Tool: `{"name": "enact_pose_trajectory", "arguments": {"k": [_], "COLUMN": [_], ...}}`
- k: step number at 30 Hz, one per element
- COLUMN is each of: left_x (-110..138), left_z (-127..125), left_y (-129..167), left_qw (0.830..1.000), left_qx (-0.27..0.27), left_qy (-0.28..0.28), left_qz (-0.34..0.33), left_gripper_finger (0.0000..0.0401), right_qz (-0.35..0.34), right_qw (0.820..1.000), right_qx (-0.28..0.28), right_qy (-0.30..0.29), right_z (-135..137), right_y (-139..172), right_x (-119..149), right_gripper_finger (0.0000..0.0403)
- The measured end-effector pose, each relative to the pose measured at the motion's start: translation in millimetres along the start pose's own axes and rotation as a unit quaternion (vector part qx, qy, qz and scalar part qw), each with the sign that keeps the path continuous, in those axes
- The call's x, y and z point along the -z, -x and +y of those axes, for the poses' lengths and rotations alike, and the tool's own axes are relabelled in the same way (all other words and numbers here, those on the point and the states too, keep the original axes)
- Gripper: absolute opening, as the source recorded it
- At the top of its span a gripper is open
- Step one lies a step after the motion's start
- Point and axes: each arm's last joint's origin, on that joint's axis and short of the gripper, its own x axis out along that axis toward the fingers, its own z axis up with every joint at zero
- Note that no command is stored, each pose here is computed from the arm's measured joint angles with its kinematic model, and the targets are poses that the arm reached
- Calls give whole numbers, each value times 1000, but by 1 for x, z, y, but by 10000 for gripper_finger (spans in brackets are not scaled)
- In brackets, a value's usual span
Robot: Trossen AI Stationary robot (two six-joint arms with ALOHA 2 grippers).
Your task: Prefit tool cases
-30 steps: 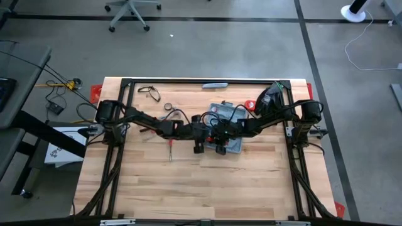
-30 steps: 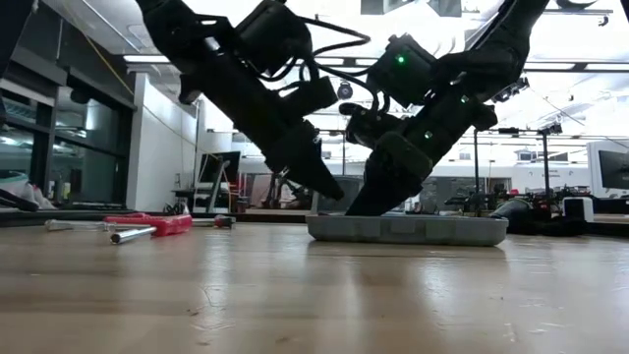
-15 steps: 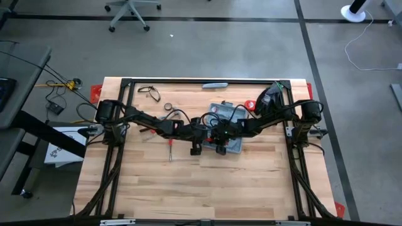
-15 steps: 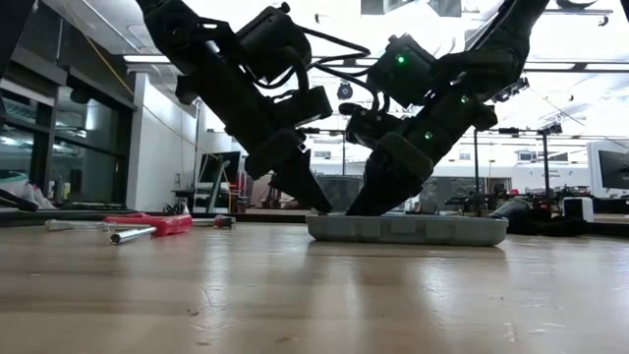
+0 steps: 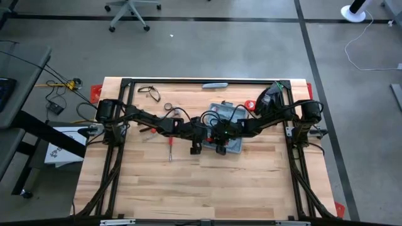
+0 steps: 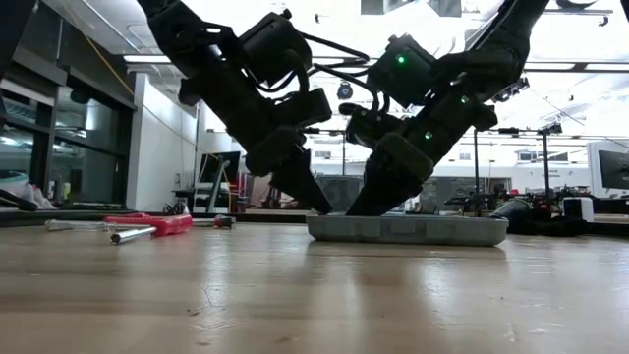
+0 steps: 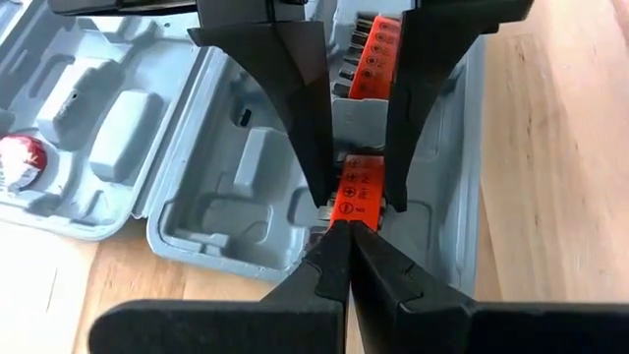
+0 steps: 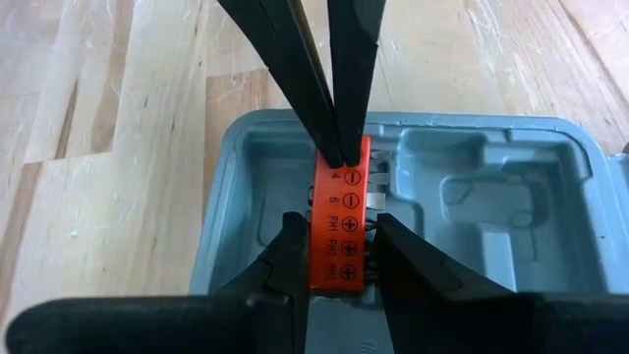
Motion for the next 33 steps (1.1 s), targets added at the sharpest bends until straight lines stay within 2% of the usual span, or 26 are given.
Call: {"name": "enact_pose_trajectory", "arguments": {"k": [11,22,27,33], "left_x": [12,13,14,17], "left_z": [-2,3,7,8], "left_y": [-24,-25,-26,-33], "left_qw": [1000,999,999,997], "left_qx": [17,19,18,20], "left_qy": [18,33,50,72], "left_qz": [8,5,7,10], "left_gripper_finger": [0,0,0,0], "right_qz": [3,2,1,0], "right_qw": [1000,1000,1000,1000], "right_qx": [3,5,17,19], "right_qy": [0,0,-6,-6], "right_z": [0,0,-1,-1], "right_y": [0,0,0,0], "right_x": [1,1,1,0], "right_gripper_finger": [81,82,103,109]}}
